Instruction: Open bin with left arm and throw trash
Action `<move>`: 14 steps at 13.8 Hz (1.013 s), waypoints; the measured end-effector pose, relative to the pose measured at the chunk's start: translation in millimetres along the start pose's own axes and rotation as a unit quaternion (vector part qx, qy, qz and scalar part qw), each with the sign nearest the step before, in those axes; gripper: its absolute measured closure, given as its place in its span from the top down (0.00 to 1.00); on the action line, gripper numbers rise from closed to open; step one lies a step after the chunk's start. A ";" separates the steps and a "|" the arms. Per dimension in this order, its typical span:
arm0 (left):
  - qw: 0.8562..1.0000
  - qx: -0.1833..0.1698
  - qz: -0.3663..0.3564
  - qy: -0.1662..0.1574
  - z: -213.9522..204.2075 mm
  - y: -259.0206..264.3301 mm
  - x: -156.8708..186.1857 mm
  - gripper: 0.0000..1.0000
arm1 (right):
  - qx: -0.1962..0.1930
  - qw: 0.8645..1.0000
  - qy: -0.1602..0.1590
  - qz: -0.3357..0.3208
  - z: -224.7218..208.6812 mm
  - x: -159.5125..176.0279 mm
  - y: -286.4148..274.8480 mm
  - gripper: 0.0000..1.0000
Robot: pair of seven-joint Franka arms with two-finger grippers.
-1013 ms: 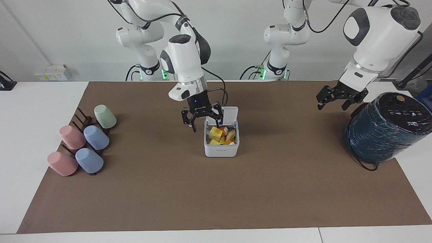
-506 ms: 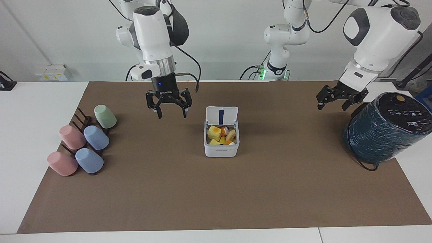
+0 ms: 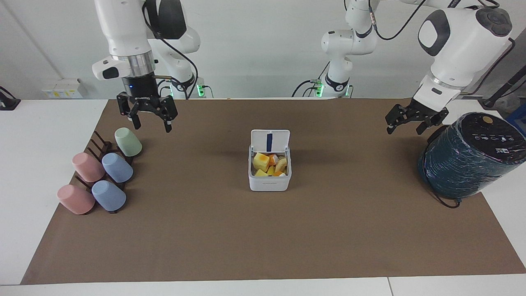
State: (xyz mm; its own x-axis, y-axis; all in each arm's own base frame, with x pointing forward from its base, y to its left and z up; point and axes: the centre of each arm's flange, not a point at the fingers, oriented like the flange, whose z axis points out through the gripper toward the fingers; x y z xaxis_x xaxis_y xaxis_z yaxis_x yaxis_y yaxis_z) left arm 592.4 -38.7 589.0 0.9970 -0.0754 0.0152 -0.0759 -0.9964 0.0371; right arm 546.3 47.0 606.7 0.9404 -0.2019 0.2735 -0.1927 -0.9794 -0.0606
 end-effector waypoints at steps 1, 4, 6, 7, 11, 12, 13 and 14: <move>1.000 0.000 -0.001 0.000 0.0 -1.0 0.0 1.00 | -0.002 1.000 -0.010 -0.003 -11.6 4.2 13.6 1.00; 1.000 0.001 -0.002 0.000 0.0 -2.7 -0.1 1.00 | -0.009 0.999 -0.030 -0.003 -42.1 11.4 28.9 1.00; 1.000 0.001 -0.002 0.000 0.1 -2.9 -0.1 1.00 | -0.013 0.999 -0.044 -0.003 -43.3 14.9 29.1 1.00; 1.000 0.001 -0.002 0.000 0.2 -2.9 -0.1 1.00 | -0.015 0.998 -0.055 -0.001 -40.6 16.4 30.4 1.00; 1.000 0.001 -0.002 -0.001 0.4 -3.0 -0.2 1.00 | -0.026 0.995 -0.101 0.003 -31.5 15.5 45.5 1.00; 1.000 0.001 -0.002 -0.001 0.5 -3.0 -0.2 1.00 | -0.026 0.994 -0.103 0.003 -31.0 15.2 46.1 1.00; 1.000 0.001 -0.002 -0.001 0.6 -3.0 -0.2 1.00 | -0.026 0.994 -0.104 0.002 -30.7 15.0 45.6 1.00; 1.000 0.001 -0.002 -0.001 0.6 -3.0 -0.2 1.00 | -0.026 0.994 -0.106 0.001 -30.2 14.5 44.5 1.00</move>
State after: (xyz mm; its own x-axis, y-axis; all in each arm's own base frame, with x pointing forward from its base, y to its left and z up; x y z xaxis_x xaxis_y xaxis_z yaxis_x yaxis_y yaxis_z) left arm 592.4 -35.7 588.3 0.9974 -0.0707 0.0133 -0.0711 -0.9969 0.0348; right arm 542.9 0.3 637.0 0.9767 -0.2046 0.0655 -0.2044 -0.9788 -0.0095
